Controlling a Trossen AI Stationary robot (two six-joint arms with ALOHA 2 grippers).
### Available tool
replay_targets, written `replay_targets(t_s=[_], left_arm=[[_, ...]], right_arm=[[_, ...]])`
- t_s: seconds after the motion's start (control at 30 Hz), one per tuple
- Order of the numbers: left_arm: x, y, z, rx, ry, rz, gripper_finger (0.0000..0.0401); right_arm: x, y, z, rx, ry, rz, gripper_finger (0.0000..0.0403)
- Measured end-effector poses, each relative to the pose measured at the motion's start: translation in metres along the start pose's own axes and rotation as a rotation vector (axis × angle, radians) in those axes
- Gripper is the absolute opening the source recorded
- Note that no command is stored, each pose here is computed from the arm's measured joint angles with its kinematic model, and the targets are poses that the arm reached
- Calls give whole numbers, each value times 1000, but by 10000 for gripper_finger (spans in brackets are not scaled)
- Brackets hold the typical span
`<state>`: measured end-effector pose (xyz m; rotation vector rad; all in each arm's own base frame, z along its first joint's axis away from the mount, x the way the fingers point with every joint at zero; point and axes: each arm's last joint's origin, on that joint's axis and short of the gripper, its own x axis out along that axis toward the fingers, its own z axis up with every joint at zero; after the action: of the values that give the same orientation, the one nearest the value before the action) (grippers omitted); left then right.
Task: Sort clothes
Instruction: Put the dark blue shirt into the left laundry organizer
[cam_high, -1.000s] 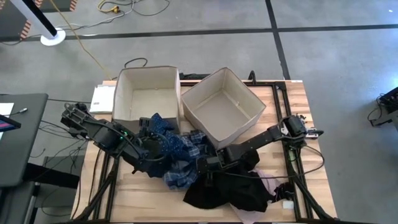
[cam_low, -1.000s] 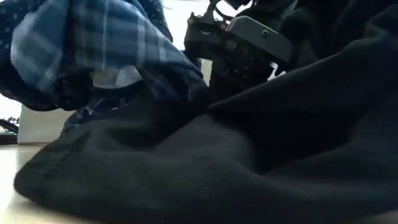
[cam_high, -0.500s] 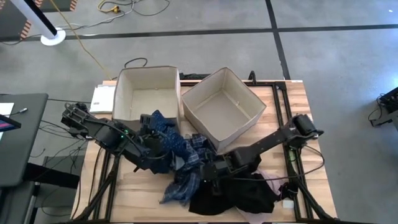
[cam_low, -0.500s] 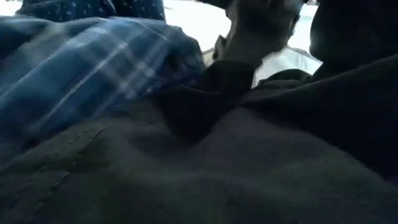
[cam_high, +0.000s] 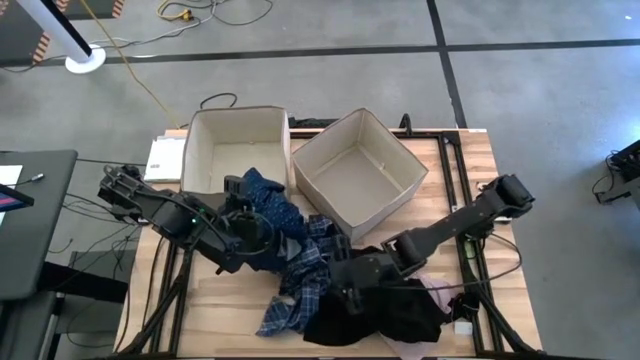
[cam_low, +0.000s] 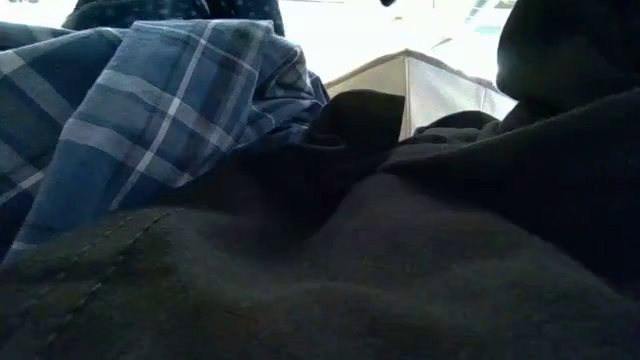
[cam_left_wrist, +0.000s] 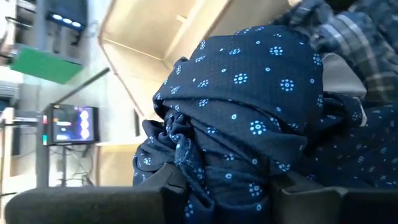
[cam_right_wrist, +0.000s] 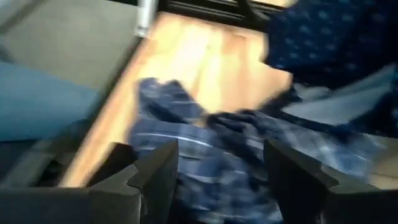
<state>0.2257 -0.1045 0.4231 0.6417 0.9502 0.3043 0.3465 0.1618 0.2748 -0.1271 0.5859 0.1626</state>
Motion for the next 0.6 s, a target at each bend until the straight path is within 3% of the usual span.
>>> replay_targets(t_s=[0.33,0.6], left_arm=[[-13,20,-4,-10,-60,193,83],[-20,53,-21,-92,-57,366,83]], right_arm=[[14,-11,-13,49,70,-43,254],[18,-11,-19,57,104,-47,253]])
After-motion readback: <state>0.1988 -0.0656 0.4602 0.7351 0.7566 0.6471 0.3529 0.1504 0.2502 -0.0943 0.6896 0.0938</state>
